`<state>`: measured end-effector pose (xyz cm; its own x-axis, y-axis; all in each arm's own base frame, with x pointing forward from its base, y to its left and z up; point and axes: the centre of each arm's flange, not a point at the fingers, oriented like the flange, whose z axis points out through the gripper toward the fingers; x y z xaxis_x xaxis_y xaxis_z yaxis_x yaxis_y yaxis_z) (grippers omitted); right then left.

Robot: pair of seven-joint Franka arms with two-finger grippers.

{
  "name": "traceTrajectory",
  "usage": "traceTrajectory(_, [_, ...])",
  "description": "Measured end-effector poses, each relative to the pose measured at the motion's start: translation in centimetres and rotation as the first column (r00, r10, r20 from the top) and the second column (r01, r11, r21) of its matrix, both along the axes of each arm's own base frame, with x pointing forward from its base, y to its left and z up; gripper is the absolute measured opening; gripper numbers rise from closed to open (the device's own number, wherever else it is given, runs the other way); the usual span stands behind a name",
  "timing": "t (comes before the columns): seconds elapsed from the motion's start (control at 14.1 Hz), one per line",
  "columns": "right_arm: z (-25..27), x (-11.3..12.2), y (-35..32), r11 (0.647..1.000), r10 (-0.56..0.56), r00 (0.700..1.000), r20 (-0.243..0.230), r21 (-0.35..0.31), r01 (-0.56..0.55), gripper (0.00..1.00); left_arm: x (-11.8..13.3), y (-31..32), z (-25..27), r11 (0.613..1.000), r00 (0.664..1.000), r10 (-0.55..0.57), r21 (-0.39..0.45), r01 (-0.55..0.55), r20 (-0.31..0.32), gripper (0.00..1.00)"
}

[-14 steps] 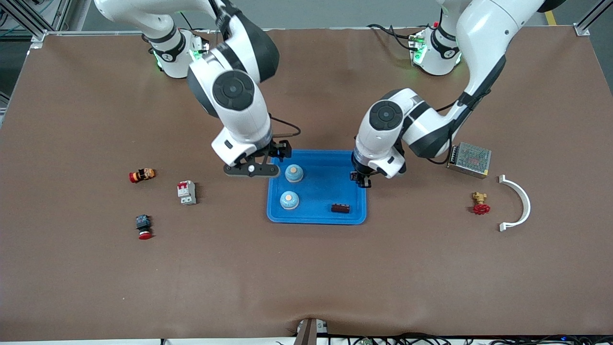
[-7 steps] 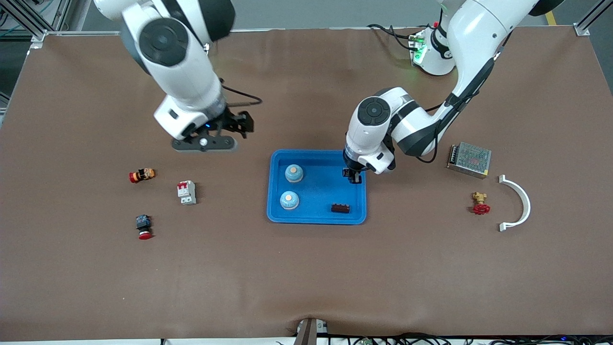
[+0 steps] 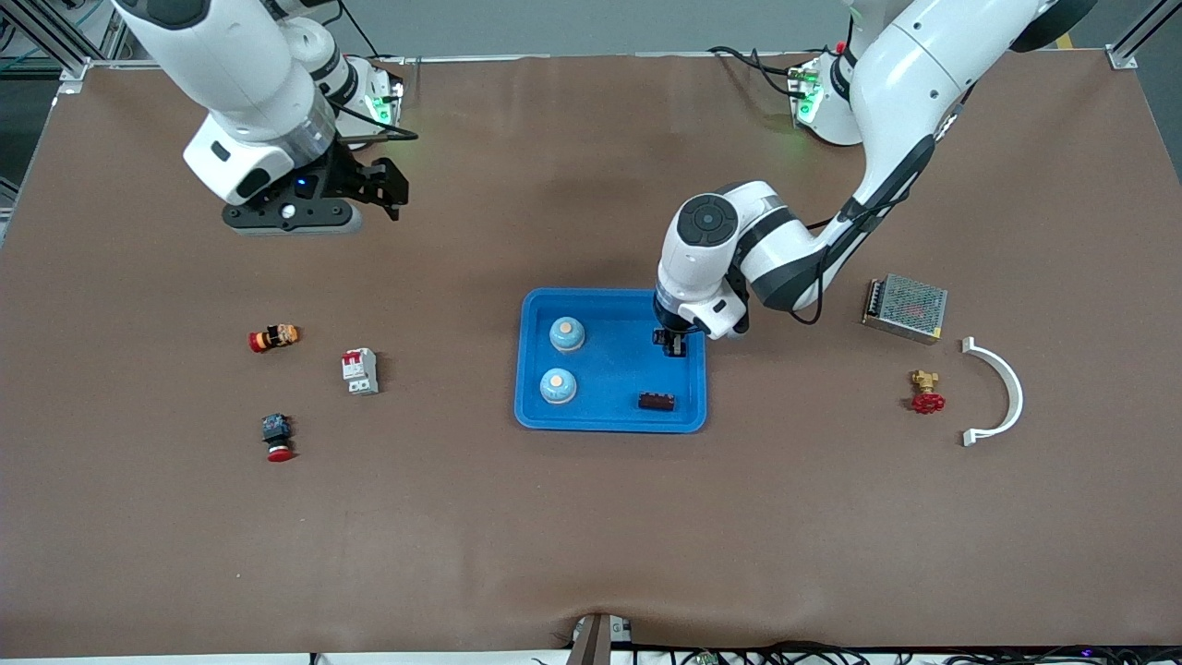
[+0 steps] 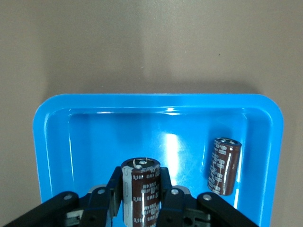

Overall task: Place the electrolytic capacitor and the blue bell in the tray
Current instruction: 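Lower the capacitor into the tray and open the left gripper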

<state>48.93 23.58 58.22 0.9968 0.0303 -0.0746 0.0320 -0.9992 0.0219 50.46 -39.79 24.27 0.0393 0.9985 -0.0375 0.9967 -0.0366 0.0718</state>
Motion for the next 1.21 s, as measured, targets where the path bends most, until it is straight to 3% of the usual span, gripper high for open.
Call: traceTrajectory(1.21, [4.1,1.9,-19.0,0.998,0.060,0.998,0.020,0.028,-0.061,1.00,-0.3,0.3,-4.8,0.998,0.997,-0.062,0.035,0.061,0.041,0.35])
